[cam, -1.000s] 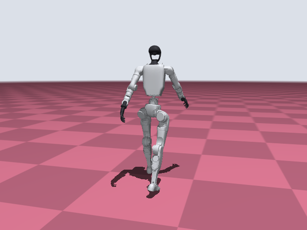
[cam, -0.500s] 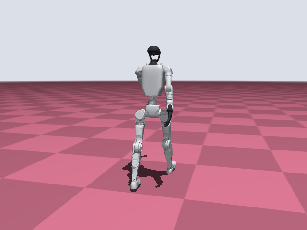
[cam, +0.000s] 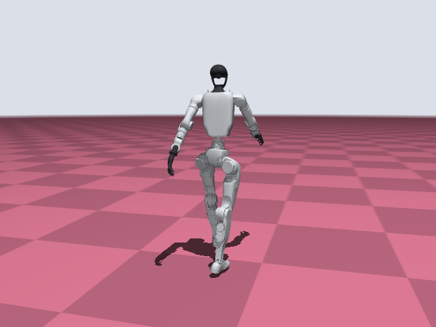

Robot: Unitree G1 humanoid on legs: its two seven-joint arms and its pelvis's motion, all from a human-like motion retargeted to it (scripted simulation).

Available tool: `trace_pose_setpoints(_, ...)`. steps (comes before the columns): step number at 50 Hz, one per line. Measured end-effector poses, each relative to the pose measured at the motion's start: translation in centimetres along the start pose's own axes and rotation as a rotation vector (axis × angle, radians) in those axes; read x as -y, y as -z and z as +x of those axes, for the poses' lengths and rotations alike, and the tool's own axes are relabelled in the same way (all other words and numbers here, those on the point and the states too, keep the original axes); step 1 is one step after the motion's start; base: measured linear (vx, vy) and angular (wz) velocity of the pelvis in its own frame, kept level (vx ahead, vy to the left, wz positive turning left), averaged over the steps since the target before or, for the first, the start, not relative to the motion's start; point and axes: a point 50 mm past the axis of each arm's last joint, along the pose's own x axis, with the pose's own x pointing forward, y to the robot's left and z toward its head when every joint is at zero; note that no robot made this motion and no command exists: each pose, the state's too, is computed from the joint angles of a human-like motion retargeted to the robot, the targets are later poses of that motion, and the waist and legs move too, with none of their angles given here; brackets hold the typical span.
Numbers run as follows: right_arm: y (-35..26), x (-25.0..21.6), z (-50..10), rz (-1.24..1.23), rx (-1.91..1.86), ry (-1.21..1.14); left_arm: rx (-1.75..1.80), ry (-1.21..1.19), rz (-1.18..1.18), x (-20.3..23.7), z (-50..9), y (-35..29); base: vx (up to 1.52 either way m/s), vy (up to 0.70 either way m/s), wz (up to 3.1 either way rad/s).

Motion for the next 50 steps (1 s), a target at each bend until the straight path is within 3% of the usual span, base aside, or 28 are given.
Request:
trace_pose_setpoints(3, 0.8, 0.5, -0.7, 0.069, 0.006, 0.016, -0.074, -0.017, -0.041, -1.5, -0.3, 2.9, 1.19, 0.36, 0.03)
trace_pose_setpoints(6, 6.6, -1.1, -3.4, 0.11, -0.182, -0.051, -0.096, -0.003, -0.02, -2.0, -0.4, 2.6, 1.25, 0.37, 1.01)
trace_pose_setpoints(9, 14.6, -4.0, -9.3, 0.113, -0.455, -0.225, 0.017, 0.068, 0.112, -1.8, -0.4, -2.0, 1.23, 0.32, 1.57)
trace_pose_setpoints(12, 21.2, -5.7, -16.8, 0.115, -0.78, -0.319, 0.265, 0.064, 0.244, -0.7, -1.6, -11.1, 1.06, 0.16, 2.09)
trace_pose_setpoints(18, 27.2, -6.7, -31.4, 0.078, -1.259, -0.424, 1.082, 0.107, 0.437, 6.8, -13.5, -28.8, 1.04, -0.03, 2.93)
trace_pose_setpoints(23, 28.1, -5.7, -38.2, 0.086, -1.406, -0.506, 1.623, 0.448, 0.377, 11.9, -25.3, -32.1, 1.04, -0.41, 2.92)
trace_pose_setpoints(26, 28.1, -5.6, -39.3, 0.085, -1.438, -0.576, 1.668, 0.592, 0.222, 11.9, -26.9, -32.0, 1.03, -0.71, 1.58)
trace_pose_setpoints(30, 28.2, -5.6, -37.3, 0.01, -1.416, -0.591, 1.435, 0.589, -0.025, 11.1, -21.6, -31.0, 0.91, -0.72, 0.21)
trace_pose_setpoints(38, 25.5, -3.5, -22.7, -0.279, -0.967, -0.414, 0.597, 0.3, -0.035, 7.4, -5.1, -18.9, 0.63, -0.44, 0.94)
trace_pose_setpoints(45, 19.0, 1.2, -13.0, -0.103, -0.56, -0.103, 0.395, 0.016, -0.384, 2.0, -2.2, -13.8, 0.81, -0.22, 0.02)
trace_pose_setpoints(50, 17.4, 3.8, -12.2, 0.009, -0.465, -0.046, 0.28, 0.063, -0.431, 3.1, -1.5, -12.4, 0.86, -0.06, 1.13)
